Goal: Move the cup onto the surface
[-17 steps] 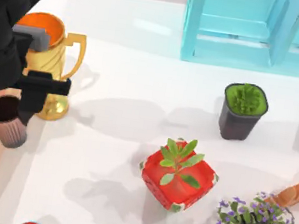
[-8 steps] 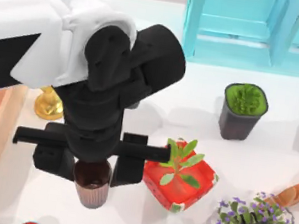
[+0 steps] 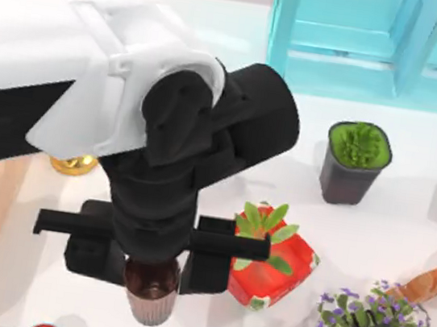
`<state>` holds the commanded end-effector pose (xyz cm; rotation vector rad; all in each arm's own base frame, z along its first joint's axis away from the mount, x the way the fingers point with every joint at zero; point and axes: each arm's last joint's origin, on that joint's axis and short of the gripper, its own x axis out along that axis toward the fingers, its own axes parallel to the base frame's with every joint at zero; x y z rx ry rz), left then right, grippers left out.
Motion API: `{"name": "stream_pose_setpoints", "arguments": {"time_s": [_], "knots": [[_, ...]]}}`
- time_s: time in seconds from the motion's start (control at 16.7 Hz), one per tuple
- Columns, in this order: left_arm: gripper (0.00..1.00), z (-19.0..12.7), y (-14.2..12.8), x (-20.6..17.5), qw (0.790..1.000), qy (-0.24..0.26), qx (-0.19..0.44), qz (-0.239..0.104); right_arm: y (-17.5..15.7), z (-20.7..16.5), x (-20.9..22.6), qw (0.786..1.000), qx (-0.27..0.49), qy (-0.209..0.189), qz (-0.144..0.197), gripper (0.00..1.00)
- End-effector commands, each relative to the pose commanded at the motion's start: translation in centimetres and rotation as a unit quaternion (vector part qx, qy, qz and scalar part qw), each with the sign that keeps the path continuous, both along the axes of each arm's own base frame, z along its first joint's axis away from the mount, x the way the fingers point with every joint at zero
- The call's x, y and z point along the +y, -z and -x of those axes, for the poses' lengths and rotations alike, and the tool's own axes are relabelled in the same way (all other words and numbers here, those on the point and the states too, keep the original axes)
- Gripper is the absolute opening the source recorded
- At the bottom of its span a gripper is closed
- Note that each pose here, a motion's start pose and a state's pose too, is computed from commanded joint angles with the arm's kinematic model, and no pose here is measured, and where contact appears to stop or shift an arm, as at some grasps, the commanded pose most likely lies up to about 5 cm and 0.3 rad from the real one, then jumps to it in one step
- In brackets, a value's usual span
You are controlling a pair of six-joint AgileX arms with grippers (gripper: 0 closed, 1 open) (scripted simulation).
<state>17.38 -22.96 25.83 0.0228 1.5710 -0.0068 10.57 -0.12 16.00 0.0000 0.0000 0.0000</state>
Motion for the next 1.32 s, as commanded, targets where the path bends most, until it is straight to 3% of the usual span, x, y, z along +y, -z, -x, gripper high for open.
{"name": "stream_pose_setpoints", "arguments": {"time_s": [0.18, 0.54, 0.78, 1.32], "knots": [[0.0, 0.0, 1.1, 0.0, 1.0, 0.0, 0.001, -0.002, 0.0, 0.0, 0.0, 1.0, 0.0, 0.0, 0.0, 1.0], [0.0, 0.2, 6.1, 0.0, 1.0, 0.001, -0.002, 0.003, 0.0, 0.0, 0.0, 1.0, 0.0, 0.0, 0.0, 1.0], [0.0, 0.2, 6.4, 0.0, 1.0, 0.001, -0.001, 0.001, 0.0, 0.0, 0.0, 1.0, 0.0, 0.0, 0.0, 1.0], [0.68, 0.2, 6.4, 0.0, 1.0, 0.001, -0.001, 0.001, 0.0, 0.0, 0.0, 1.0, 0.0, 0.0, 0.0, 1.0]]}}
